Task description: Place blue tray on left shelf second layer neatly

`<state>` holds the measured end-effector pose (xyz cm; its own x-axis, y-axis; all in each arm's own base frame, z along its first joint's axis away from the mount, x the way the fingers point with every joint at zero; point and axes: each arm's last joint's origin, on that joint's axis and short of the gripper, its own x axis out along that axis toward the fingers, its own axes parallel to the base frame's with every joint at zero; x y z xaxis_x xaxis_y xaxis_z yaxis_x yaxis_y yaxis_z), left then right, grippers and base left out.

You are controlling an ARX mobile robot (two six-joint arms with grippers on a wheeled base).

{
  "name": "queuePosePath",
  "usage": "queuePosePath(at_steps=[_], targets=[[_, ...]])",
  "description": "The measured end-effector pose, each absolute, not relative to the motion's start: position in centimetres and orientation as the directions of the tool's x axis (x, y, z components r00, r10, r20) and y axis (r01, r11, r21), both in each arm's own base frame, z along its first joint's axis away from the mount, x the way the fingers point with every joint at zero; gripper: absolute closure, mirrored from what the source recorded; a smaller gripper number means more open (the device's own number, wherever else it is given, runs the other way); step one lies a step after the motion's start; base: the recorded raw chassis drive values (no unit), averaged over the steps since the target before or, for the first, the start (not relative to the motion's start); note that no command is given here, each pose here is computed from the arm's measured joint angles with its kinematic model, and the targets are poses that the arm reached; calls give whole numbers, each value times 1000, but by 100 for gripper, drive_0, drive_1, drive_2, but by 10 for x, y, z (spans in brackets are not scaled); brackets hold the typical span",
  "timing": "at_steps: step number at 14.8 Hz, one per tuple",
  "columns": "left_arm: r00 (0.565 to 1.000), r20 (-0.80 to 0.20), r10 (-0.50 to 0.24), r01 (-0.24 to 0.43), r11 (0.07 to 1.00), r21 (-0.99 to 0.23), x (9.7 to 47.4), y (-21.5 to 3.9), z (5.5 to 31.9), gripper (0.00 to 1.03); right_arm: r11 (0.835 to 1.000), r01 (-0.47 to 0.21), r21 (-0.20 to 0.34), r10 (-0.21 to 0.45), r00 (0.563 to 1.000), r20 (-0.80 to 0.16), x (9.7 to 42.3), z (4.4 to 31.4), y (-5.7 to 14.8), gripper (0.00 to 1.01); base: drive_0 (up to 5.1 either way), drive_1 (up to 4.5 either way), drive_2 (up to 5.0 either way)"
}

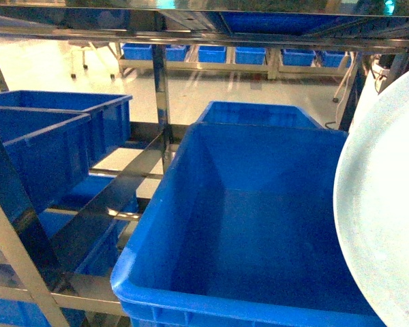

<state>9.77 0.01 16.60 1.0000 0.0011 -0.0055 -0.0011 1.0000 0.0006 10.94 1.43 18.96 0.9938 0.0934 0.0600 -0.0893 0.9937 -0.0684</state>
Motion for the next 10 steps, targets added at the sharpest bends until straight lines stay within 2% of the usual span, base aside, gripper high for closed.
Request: queuePosePath(at_steps=[10], targets=[[1000, -6, 1, -1, 1000, 1, 98, 0, 166, 5, 994, -89, -68, 93, 994, 60, 109, 190, 14, 99, 0, 0, 0]])
